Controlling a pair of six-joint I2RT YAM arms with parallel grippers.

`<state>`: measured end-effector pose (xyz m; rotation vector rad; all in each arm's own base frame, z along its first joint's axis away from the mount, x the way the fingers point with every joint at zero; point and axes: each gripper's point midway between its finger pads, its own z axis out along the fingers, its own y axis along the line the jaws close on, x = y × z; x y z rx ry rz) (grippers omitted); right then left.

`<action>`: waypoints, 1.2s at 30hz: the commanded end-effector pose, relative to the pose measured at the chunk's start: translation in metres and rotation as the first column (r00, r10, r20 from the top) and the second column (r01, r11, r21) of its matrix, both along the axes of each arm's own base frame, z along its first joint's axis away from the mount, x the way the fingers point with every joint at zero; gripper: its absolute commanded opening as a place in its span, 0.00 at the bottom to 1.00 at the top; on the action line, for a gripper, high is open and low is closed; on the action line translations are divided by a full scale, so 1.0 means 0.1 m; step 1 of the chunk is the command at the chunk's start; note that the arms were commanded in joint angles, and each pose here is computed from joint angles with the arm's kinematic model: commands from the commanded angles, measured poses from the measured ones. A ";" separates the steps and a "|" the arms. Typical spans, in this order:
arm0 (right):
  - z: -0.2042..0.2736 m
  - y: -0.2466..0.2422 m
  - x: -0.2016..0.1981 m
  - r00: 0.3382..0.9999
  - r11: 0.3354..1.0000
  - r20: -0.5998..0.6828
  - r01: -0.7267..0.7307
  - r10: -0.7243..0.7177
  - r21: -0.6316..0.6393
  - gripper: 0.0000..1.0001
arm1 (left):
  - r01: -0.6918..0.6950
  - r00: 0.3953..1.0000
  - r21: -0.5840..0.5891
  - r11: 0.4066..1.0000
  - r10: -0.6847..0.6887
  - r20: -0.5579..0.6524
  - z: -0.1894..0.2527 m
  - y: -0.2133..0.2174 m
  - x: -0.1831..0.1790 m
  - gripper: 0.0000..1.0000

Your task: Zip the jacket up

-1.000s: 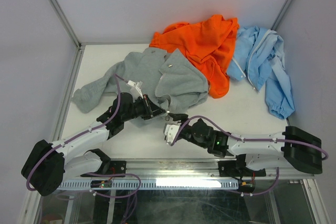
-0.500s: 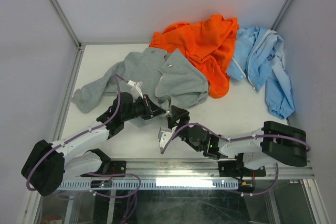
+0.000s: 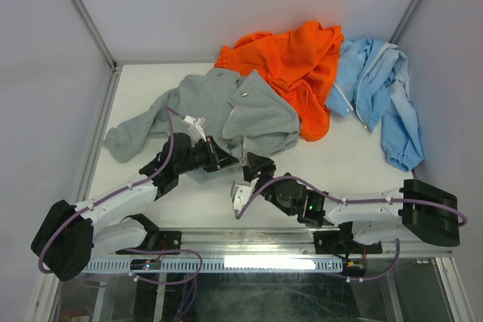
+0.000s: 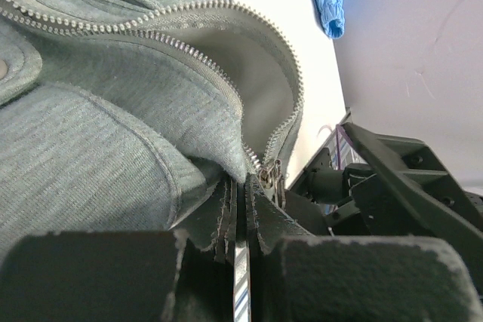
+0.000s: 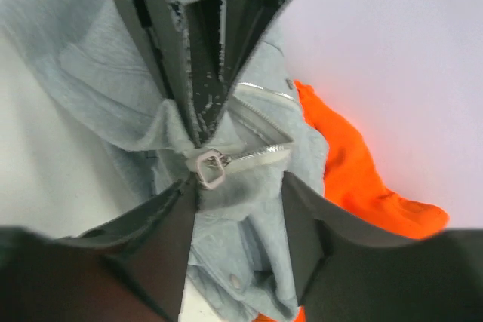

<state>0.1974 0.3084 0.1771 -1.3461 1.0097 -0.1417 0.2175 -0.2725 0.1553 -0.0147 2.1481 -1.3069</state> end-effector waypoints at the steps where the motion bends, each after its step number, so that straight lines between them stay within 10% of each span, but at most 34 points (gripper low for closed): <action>1: 0.11 0.17 -0.09 0.990 0.992 -0.115 -0.068 0.081 0.110 0.42 | 0.026 0.998 -0.041 0.999 -0.024 0.052 0.22 -0.05 0.05 0.00; 15: 0.10 0.29 -0.11 0.908 0.970 -0.373 -0.113 0.189 0.216 0.12 | 0.035 0.998 -0.034 0.999 -0.033 0.056 0.21 -0.05 0.03 0.00; 36: 0.16 0.29 0.02 0.632 0.937 -0.727 0.004 0.267 0.348 0.28 | 0.063 0.995 -0.030 0.998 -0.061 0.076 0.22 -0.04 -0.02 0.00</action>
